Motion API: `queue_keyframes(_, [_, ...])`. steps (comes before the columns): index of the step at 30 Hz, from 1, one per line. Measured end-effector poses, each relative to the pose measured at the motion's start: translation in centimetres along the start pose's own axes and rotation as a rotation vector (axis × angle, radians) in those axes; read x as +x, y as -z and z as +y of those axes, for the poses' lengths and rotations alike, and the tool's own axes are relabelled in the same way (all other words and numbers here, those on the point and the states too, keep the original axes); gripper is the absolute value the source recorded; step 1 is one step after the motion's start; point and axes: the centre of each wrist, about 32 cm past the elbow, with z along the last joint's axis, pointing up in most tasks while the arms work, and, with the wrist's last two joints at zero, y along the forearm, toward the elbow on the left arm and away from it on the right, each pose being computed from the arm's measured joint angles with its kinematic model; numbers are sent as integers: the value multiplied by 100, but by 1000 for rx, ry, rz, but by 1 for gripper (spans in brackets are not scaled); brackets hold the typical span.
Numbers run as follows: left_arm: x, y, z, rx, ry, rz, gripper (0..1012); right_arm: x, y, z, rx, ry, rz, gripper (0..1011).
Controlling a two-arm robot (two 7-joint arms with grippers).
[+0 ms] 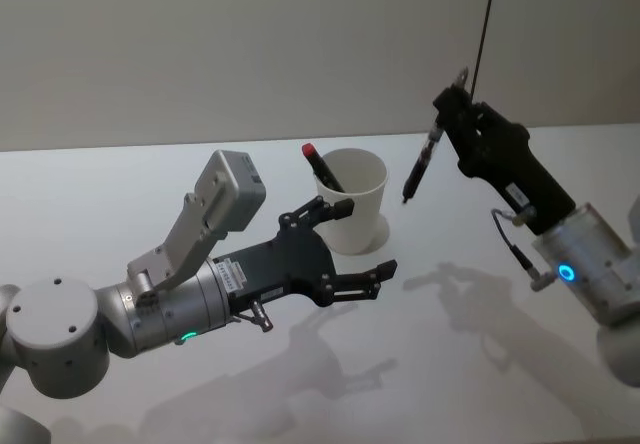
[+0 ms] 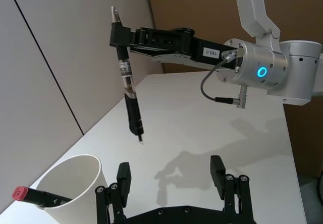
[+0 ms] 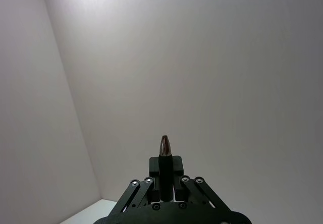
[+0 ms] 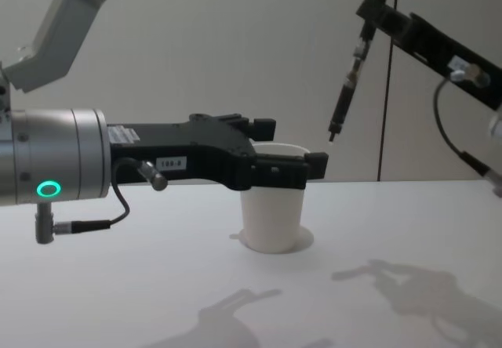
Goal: Place the pen into the pen holder.
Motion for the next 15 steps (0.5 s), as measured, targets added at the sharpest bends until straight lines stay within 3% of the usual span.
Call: queue_keyframes(15, [0,0,0,0,0,0,1003,51,-57,252,-6,4,-62,144])
